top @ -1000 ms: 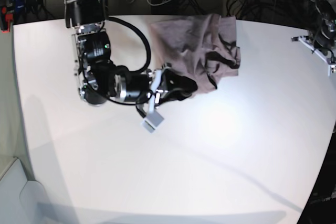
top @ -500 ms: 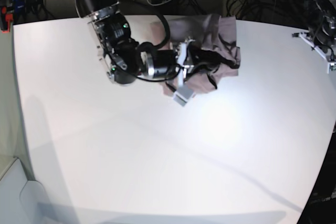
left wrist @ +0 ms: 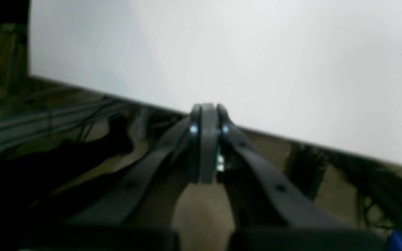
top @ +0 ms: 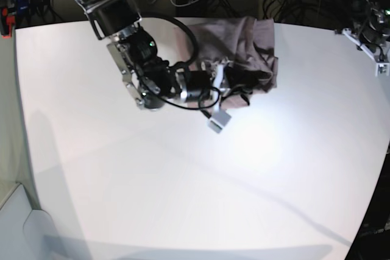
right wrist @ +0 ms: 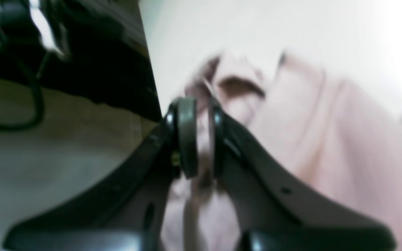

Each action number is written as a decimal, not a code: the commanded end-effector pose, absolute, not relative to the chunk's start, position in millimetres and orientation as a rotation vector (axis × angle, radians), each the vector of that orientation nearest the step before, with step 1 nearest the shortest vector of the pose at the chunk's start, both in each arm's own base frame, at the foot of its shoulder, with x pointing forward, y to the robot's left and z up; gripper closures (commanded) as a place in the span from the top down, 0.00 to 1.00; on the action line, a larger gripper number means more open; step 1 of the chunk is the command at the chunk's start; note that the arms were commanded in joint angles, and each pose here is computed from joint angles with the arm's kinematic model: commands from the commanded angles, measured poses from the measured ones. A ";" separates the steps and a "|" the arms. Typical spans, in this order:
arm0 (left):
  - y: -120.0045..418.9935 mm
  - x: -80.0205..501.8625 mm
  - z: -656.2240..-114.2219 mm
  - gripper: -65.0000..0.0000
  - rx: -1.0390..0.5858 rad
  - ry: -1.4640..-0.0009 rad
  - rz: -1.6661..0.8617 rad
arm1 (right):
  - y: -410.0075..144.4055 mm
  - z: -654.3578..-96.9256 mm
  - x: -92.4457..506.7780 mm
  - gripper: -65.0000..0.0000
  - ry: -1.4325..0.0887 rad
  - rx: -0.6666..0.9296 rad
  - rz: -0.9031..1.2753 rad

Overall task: Layout the t-shirt on the table in an organized manner, then fold the t-shirt properly
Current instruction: 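Lower the folded end onto the bundle and release with the right gripper, then grasp the bundle edges with both grippers and lift it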

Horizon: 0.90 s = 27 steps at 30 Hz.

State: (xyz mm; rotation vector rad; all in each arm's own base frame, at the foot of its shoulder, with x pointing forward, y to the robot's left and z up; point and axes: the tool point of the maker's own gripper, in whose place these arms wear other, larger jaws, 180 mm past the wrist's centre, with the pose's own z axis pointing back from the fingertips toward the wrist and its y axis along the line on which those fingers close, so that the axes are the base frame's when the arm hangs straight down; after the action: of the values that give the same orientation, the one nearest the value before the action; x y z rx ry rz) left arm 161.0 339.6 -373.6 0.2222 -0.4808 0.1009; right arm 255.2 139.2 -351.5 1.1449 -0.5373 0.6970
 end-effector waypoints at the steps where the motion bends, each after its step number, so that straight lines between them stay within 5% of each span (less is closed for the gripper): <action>1: 345.4 166.4 -364.7 0.00 0.245 -0.506 0.090 | 163.0 -319.2 261.3 0.08 -0.609 1.219 0.734; 9: 345.2 166.2 -362.3 0.00 0.247 -0.510 0.090 | 211.0 -281.6 207.8 0.07 -0.615 1.248 1.125; 19: 283.5 198.8 -333.6 0.00 0.097 -0.696 -0.108 | 136.8 -295.6 212.6 0.07 -0.657 1.100 1.181; 27: 261.2 225.0 -316.0 0.01 -0.012 -0.823 -0.095 | 92.8 -307.5 207.3 0.07 -0.682 1.077 1.012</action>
State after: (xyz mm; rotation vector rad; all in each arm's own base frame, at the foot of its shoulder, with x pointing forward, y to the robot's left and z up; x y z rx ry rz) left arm 216.9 260.0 -328.5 -0.0202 -0.7737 -0.0811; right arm 201.1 87.6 -324.7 1.0369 -0.6270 1.0150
